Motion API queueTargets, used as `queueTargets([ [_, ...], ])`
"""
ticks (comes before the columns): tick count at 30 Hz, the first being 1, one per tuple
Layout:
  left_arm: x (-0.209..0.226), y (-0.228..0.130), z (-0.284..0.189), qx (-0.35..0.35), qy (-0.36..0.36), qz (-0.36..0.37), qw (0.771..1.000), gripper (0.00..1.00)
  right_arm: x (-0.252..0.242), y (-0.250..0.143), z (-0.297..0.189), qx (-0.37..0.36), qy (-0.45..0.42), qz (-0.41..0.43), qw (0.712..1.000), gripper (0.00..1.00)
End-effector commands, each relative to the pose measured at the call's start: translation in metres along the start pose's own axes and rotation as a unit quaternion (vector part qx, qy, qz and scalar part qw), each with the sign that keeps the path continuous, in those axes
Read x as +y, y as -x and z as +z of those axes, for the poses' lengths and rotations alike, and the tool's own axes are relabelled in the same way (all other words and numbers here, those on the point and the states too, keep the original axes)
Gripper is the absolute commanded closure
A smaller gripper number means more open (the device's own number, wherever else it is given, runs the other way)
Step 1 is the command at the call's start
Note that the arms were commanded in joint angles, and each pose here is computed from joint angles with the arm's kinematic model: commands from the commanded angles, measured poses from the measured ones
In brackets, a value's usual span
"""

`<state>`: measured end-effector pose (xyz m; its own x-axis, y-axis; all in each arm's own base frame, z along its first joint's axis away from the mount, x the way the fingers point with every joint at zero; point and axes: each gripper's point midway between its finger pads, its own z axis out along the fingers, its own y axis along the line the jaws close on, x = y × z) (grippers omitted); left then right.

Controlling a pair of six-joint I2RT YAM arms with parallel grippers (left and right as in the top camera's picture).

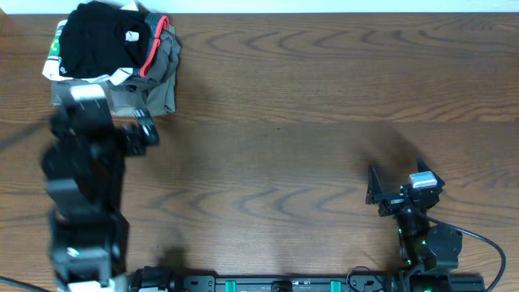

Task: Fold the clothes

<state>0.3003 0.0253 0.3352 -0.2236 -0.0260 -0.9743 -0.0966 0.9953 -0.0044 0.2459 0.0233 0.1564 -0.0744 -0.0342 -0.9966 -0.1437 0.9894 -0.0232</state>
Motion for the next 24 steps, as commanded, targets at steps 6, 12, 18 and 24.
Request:
queueTargets([
  [6,-0.021,-0.091,-0.018,-0.058,-0.061,-0.069,0.994,0.02,-0.002,-0.002,0.0,0.003,-0.006,0.007,1.0,0.01],
  [12,-0.024,-0.122,-0.023,-0.094,-0.071,-0.067,0.991,0.02,-0.002,-0.002,0.0,0.003,-0.006,0.007,1.0,0.01],
  [18,-0.022,-0.154,-0.02,-0.092,-0.067,-0.054,0.992,0.02,-0.002,-0.002,0.0,0.003,-0.006,0.007,1.0,0.01],
  [24,-0.022,-0.17,-0.018,-0.098,-0.063,-0.019,0.993,0.02,-0.002,-0.002,0.0,0.003,-0.006,0.007,1.0,0.01],
])
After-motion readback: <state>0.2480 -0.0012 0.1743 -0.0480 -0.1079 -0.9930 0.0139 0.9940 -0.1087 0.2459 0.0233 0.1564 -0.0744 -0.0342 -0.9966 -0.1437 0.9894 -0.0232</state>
